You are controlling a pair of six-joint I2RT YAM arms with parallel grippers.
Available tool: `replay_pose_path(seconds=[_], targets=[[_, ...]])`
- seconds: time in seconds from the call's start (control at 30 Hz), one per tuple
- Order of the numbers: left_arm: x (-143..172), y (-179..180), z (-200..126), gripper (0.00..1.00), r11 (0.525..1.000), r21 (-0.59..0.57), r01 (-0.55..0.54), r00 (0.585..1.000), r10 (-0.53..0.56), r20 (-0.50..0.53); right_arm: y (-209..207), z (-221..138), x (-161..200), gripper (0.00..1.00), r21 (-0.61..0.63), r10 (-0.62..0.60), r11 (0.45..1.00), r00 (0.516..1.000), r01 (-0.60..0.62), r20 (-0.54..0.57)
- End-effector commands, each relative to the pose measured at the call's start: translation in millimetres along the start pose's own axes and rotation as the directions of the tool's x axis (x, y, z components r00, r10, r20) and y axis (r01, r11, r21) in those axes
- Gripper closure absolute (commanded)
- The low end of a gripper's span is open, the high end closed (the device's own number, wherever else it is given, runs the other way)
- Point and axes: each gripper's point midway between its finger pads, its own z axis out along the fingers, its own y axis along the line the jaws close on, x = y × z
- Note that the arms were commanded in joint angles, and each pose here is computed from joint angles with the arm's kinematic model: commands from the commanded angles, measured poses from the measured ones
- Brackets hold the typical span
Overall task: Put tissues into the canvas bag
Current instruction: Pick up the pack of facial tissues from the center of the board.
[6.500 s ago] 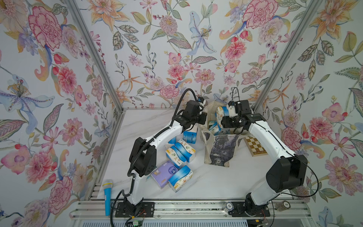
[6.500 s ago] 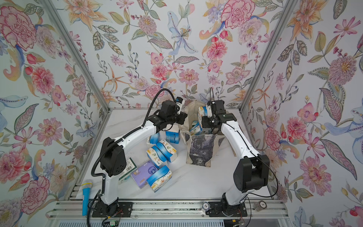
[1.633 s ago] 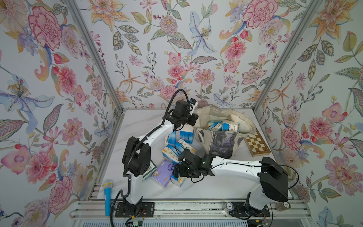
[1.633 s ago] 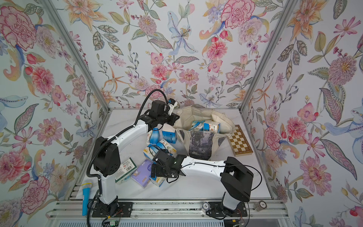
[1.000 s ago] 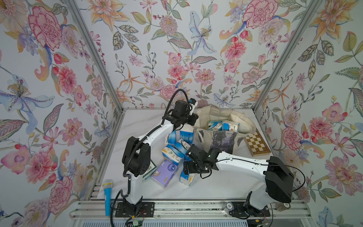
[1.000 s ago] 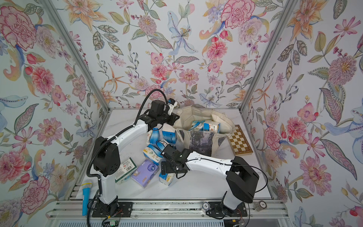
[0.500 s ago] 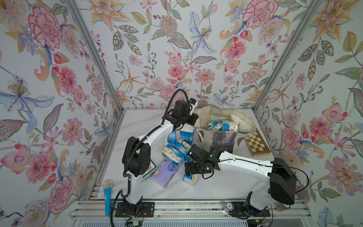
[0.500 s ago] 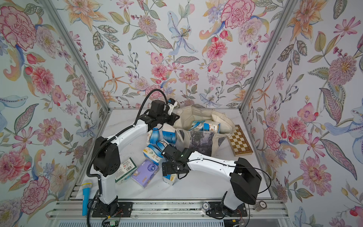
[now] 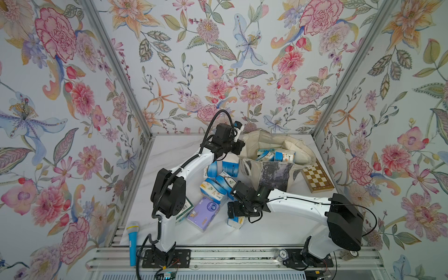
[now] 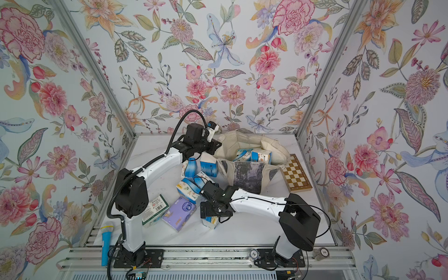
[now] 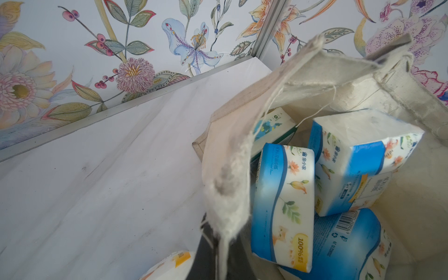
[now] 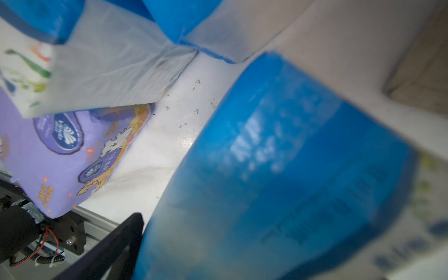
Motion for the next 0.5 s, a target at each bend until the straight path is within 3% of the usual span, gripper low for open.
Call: replay_pose_path(seconds=[0.0, 0.2, 0.47], targets=[[-29.9, 4.8, -19.8, 1.0, 1.0, -0.007, -0.017, 0.996, 0.017, 0.088, -5.4, 9.1, -0.3, 0.05, 0.035, -0.04, 0.999, 0.999, 0.04, -0.02], [-31.2, 3.9, -24.9, 1.0, 1.0, -0.013, -0.021, 0.996, 0.022, 0.092, -28.6, 5.6, 5.3, 0.14, 0.143, -0.11, 0.983, 0.993, 0.115, -0.043], [-31.3, 3.0, -31.6, 1.0, 1.0, -0.019, -0.012, 0.995, 0.014, 0.102, -26.1, -15.4, -0.9, 0.35, 0.124, -0.185, 0.975, 0.983, 0.183, 0.008]])
